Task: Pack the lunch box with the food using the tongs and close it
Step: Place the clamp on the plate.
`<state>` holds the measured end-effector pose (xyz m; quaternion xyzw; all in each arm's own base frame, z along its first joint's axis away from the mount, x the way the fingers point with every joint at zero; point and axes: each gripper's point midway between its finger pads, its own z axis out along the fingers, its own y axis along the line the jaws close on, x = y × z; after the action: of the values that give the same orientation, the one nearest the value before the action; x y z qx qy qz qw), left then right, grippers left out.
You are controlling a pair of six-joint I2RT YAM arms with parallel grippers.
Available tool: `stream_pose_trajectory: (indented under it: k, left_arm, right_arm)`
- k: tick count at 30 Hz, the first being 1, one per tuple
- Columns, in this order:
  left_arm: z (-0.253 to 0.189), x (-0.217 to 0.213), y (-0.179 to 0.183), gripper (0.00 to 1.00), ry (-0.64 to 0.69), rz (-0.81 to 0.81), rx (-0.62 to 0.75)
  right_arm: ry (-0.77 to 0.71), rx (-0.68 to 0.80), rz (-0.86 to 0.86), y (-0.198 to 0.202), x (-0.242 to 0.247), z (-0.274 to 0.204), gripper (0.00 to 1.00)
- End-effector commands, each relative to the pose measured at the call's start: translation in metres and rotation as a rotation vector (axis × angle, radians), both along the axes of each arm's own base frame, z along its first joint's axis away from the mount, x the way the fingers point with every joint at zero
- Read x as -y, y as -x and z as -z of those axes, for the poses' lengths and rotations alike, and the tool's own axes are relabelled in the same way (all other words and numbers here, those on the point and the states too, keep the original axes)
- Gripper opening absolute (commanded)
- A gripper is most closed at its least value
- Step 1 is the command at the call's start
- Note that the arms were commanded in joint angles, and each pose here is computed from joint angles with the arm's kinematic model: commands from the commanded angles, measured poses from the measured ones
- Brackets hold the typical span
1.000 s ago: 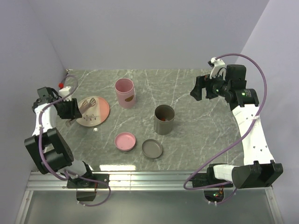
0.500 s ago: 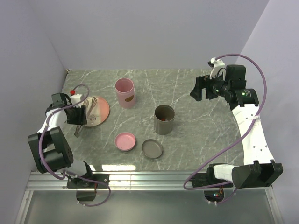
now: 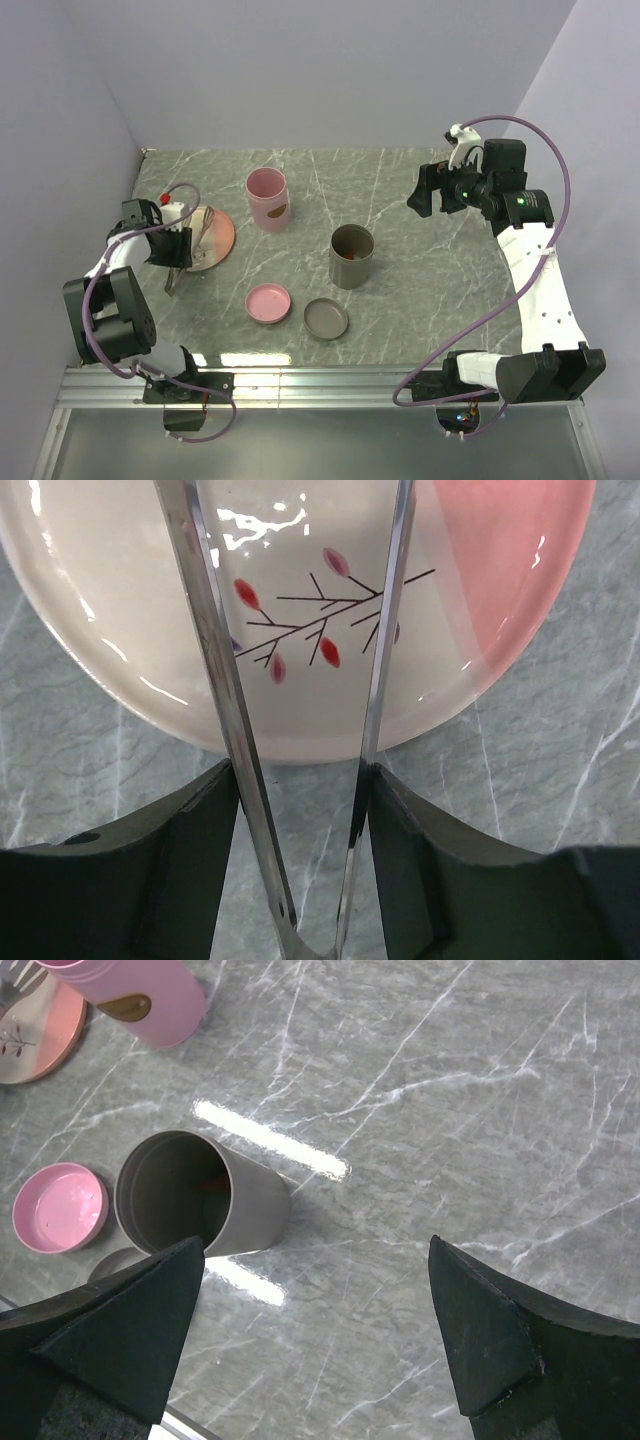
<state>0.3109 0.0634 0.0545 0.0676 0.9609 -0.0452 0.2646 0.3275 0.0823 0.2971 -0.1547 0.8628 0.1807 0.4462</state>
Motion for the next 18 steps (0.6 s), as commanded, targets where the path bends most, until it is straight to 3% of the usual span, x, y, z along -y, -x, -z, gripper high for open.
stream_pose_trajectory:
  k: [1,7,8,11,12,18]
  left_arm:
    - [0.0005,0.0002,-0.0090,0.58,-0.008,0.005,0.020]
    - [0.0095,0.0033,-0.0080,0.60,-0.004,0.021,-0.004]
    - [0.0089,0.0031,-0.0089,0.65,-0.002,0.021,-0.002]
    - [0.0093,0.0031,-0.0095,0.66,-0.010,0.023,-0.001]
    - [0.0089,0.0037,-0.0090,0.72,-0.011,0.026,-0.001]
    - [0.0073,0.0055,-0.0072,0.73,-0.025,0.038,0.001]
  right_arm:
    - [0.006,0.012,-0.007,-0.0006,0.0016,-0.0045,1.00]
    - [0.012,0.007,-0.004,-0.0009,0.0027,-0.0031,1.00]
    - [0.012,0.004,-0.005,-0.0008,0.0025,-0.0025,1.00]
    - [0.014,0.005,-0.004,-0.0016,0.0033,-0.0022,1.00]
    - [0.014,0.006,-0.005,-0.0012,0.0028,-0.0026,1.00]
    - [0.008,-0.001,-0.012,-0.0014,0.0013,-0.0029,1.00]
